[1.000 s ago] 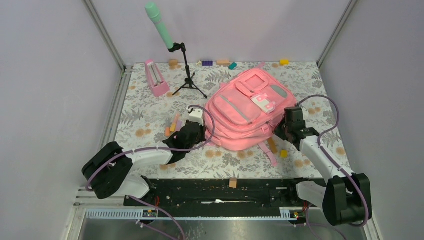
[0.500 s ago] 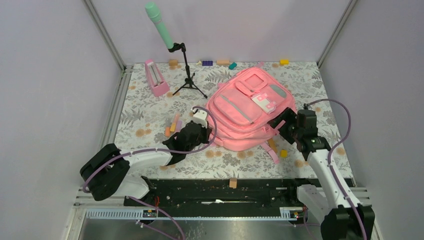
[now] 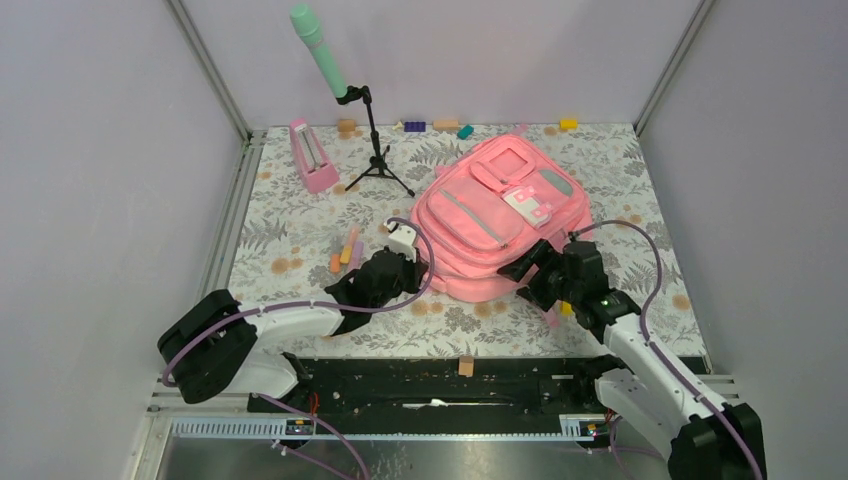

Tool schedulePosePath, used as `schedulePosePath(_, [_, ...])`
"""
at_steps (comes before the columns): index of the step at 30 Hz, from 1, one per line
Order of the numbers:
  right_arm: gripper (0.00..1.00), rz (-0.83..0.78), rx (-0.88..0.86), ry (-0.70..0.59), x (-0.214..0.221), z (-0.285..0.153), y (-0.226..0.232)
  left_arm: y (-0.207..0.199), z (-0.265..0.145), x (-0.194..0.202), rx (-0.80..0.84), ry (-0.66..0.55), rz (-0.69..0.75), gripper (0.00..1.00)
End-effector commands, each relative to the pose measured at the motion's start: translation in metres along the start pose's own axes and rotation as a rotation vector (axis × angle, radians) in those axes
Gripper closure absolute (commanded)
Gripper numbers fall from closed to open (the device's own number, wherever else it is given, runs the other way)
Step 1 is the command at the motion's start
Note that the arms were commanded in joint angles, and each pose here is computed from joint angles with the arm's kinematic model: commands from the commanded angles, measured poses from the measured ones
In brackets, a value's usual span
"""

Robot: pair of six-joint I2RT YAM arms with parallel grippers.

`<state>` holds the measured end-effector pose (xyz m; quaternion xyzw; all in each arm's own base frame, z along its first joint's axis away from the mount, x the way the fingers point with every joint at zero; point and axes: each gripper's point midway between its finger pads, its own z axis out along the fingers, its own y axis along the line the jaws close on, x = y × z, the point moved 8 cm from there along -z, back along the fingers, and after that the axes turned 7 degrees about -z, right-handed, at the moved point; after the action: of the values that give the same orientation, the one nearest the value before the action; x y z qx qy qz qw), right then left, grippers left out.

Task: Pack the student bag
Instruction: Zip the student bag at the center of the board.

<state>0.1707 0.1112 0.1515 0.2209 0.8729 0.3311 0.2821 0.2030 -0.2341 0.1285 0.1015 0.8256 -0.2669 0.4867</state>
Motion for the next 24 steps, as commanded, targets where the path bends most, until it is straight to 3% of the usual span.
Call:
schedulePosePath(1, [0.17, 0.05, -0.162, -0.1, -0.006, 0.01, 0.042, -0.013, -0.004, -0.016, 0.077, -0.078, -0.03, 1.0])
schedulePosePath(6, [0.18, 0.049, -0.167, -0.15, -0.01, 0.017, 0.06, -0.013, -0.004, -0.016, 0.071, -0.076, -0.019, 1.0])
schedulePosePath(10, [0.26, 0.082, -0.155, -0.119, -0.002, 0.031, 0.062, -0.014, -0.003, -0.019, 0.068, -0.08, -0.018, 1.0])
schedulePosePath(21, [0.27, 0.092, -0.082, -0.136, 0.015, 0.047, 0.053, -0.015, -0.004, -0.022, 0.065, -0.084, -0.017, 1.0])
schedulePosePath(24, [0.38, 0.072, -0.065, -0.137, 0.014, 0.054, 0.054, -0.015, -0.005, -0.023, 0.062, -0.087, -0.016, 1.0])
